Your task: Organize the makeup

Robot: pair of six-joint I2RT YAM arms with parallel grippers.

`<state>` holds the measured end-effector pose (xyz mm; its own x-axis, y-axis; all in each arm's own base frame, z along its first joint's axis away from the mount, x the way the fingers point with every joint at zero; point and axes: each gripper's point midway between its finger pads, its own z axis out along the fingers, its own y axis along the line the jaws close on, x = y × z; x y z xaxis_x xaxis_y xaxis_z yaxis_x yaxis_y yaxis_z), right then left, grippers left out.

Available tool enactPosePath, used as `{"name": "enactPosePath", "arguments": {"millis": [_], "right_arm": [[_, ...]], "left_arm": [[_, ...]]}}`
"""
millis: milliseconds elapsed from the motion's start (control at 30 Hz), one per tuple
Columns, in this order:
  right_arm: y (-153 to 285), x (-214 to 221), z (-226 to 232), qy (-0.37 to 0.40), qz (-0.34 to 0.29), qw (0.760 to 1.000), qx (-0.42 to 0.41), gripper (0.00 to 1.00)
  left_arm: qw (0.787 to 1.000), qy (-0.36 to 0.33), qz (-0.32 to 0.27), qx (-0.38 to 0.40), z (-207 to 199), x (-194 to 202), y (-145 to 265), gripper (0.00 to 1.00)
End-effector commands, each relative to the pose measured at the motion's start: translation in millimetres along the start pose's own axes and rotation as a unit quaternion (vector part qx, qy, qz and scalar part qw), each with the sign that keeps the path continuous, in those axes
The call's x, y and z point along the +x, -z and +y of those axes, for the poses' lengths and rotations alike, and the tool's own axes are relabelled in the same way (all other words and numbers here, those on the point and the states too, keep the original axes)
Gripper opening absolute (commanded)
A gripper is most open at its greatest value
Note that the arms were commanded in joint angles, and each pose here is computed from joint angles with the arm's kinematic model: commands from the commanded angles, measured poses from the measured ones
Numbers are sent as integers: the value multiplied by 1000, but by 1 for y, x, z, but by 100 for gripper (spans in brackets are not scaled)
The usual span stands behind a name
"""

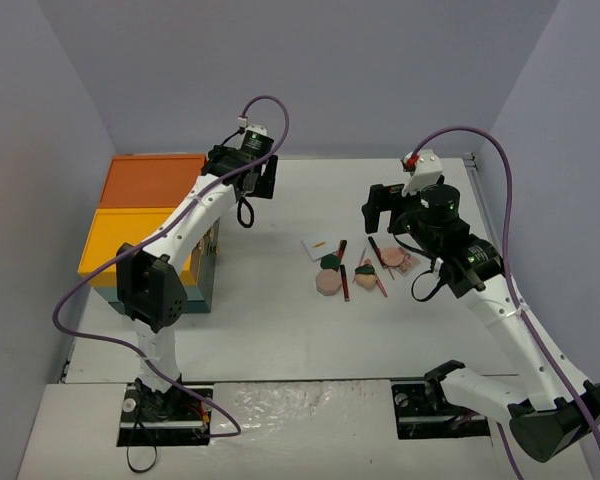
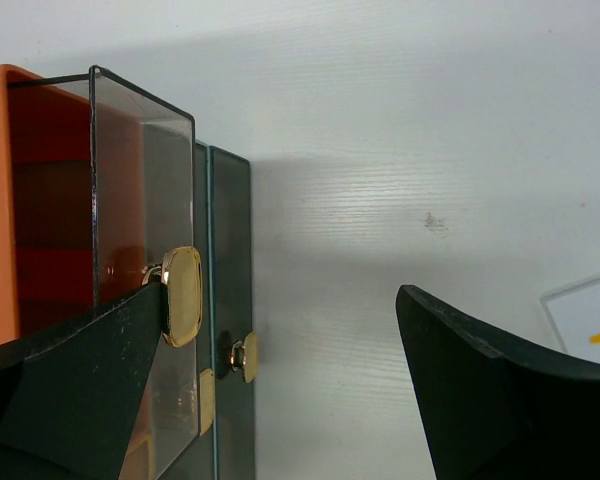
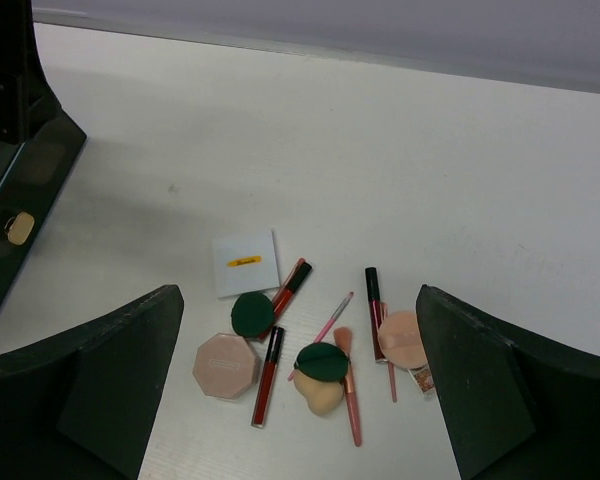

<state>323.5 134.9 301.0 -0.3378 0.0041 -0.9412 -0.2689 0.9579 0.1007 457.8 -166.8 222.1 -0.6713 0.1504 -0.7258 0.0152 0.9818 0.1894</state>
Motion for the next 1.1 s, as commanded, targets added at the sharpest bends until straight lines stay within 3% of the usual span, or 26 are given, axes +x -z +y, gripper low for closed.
{"name": "enactPosePath", "arguments": {"millis": [0,1067], "right_arm": [[7,-21,-1,3,-42,999,5,100],[13,-18,-2,6,-44,999,2,100]], "left_arm": [[998,31,-35,34,-22,-25,22,97],[996,16,-50,67,-78,-32,53,97]]}}
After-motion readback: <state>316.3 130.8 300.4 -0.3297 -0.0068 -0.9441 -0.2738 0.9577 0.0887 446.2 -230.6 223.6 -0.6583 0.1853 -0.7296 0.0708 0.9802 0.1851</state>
